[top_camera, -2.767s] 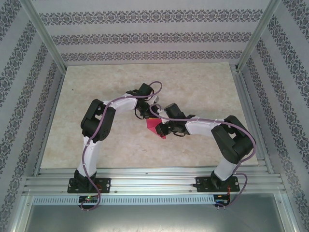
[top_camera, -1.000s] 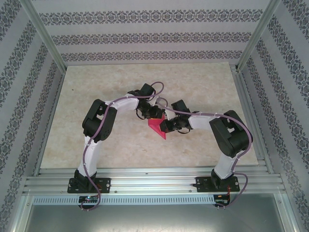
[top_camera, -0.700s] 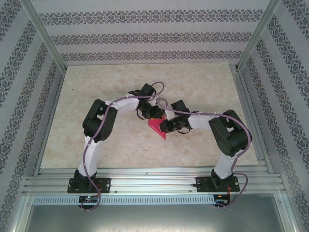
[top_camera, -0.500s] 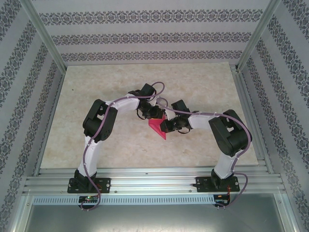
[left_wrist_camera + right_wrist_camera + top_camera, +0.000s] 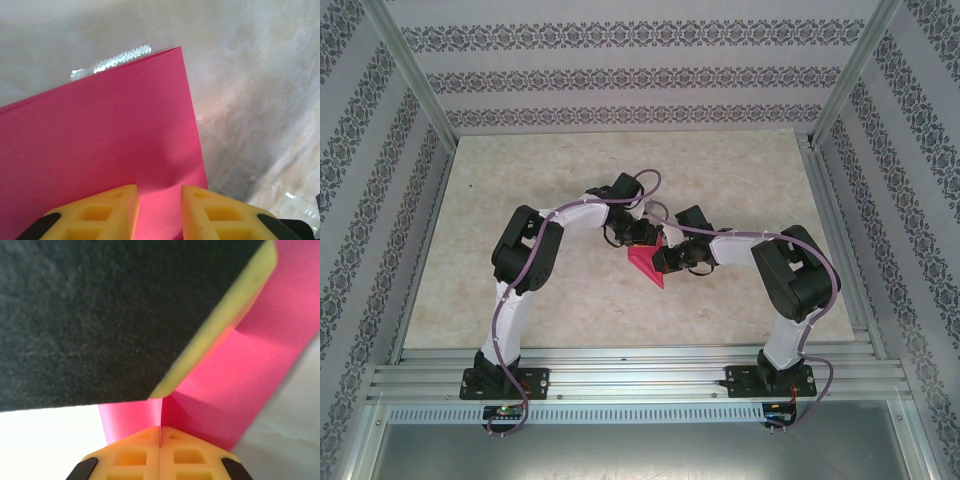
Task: Fold a paper plane with a square sheet of paper (fold left side to right side)
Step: Third fold the triangle at the center of the table.
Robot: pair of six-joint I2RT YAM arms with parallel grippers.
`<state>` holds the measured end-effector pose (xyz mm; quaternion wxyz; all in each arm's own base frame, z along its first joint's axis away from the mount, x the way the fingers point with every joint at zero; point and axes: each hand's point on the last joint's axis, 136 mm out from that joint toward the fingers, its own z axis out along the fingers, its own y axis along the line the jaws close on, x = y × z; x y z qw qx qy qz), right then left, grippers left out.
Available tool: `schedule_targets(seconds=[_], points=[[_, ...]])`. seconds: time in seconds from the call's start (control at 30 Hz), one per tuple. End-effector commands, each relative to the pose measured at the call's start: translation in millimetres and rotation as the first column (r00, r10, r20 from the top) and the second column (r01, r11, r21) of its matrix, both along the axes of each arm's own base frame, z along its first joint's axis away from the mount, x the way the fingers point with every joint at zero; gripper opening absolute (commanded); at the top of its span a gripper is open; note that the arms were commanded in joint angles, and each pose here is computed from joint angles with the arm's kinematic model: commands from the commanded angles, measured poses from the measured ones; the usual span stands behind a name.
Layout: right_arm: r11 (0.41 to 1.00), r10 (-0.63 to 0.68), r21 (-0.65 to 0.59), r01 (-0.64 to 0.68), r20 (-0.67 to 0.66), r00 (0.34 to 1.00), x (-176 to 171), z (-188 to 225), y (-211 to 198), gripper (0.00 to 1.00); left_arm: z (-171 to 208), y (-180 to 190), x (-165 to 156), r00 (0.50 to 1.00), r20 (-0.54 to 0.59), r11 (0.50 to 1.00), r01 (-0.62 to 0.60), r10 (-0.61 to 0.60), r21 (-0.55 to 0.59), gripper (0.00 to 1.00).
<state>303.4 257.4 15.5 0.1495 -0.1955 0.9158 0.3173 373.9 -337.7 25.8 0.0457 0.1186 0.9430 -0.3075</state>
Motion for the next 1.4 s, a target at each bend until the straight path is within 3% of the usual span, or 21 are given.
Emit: schedule_targets(seconds=[0.0, 0.47, 1.37], points=[[1.0, -0.005, -0.031, 0.006, 0.022, 1.0, 9.2, -6.5, -4.0, 0.0, -31.2, 0.3, -19.0, 0.998, -0.055, 0.997, 0.039, -0.035, 0.073, 0.31], [0.997, -0.012, -0.076, 0.011, -0.016, 1.0, -1.4, -21.8, -13.0, 0.0, -30.2, 0.2, -18.9, 0.998, -0.054, 0.997, 0.041, -0.037, 0.072, 0.31], [0.999, -0.034, -0.032, 0.035, 0.027, 0.999, 1.6, -0.3, -12.2, 0.0, -33.6, 1.7, -19.2, 0.998, -0.057, 0.996, 0.038, -0.034, 0.083, 0.31]])
